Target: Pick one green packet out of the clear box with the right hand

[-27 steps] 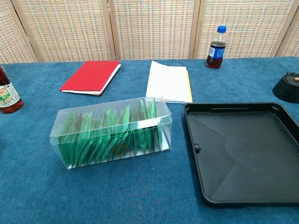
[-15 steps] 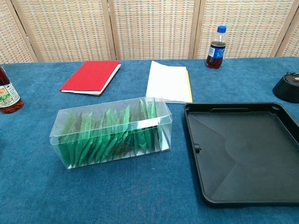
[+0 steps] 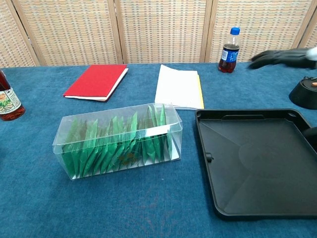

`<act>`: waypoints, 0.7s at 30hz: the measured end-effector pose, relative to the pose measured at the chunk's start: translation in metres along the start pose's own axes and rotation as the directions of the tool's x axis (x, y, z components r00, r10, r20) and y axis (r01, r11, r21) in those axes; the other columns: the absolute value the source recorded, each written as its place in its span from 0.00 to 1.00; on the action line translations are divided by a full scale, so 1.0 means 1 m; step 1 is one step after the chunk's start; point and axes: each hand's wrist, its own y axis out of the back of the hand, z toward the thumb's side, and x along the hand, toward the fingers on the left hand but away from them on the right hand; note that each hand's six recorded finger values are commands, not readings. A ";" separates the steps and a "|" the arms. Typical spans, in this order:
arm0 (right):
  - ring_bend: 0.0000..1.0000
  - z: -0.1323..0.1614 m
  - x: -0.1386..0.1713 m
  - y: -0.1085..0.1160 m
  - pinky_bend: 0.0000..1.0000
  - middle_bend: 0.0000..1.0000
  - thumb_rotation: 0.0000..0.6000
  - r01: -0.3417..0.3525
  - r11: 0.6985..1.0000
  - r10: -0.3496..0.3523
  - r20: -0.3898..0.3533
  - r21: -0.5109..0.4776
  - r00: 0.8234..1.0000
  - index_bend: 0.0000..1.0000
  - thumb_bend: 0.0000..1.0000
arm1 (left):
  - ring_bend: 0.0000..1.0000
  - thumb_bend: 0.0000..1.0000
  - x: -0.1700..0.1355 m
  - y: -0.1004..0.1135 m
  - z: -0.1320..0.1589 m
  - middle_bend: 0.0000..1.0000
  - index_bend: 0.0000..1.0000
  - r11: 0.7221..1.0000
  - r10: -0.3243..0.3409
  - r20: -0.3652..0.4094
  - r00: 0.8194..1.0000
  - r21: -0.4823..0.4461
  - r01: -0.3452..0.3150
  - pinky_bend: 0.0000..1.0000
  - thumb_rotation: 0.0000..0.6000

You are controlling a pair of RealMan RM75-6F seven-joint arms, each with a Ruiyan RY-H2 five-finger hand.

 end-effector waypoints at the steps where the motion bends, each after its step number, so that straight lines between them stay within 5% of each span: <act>1: 0.00 0.009 -0.012 -0.002 0.00 0.00 1.00 -0.025 1.000 0.025 -0.036 -0.006 0.999 0.14 0.14 | 0.00 0.07 0.001 0.000 0.000 0.00 0.00 1.000 -0.001 -0.002 1.000 -0.001 0.001 0.00 1.00; 10: 0.00 0.074 -0.075 -0.016 0.00 0.00 1.00 -0.087 0.995 0.077 -0.203 -0.043 0.976 0.16 0.26 | 0.00 0.07 0.006 0.000 -0.007 0.00 0.00 1.000 -0.005 -0.017 1.000 -0.015 0.005 0.00 1.00; 21: 0.00 0.117 -0.128 -0.031 0.00 0.00 1.00 -0.079 0.997 0.073 -0.232 -0.015 0.970 0.16 0.36 | 0.00 0.07 0.008 -0.001 -0.010 0.00 0.00 1.000 -0.015 -0.025 1.000 -0.024 0.014 0.00 1.00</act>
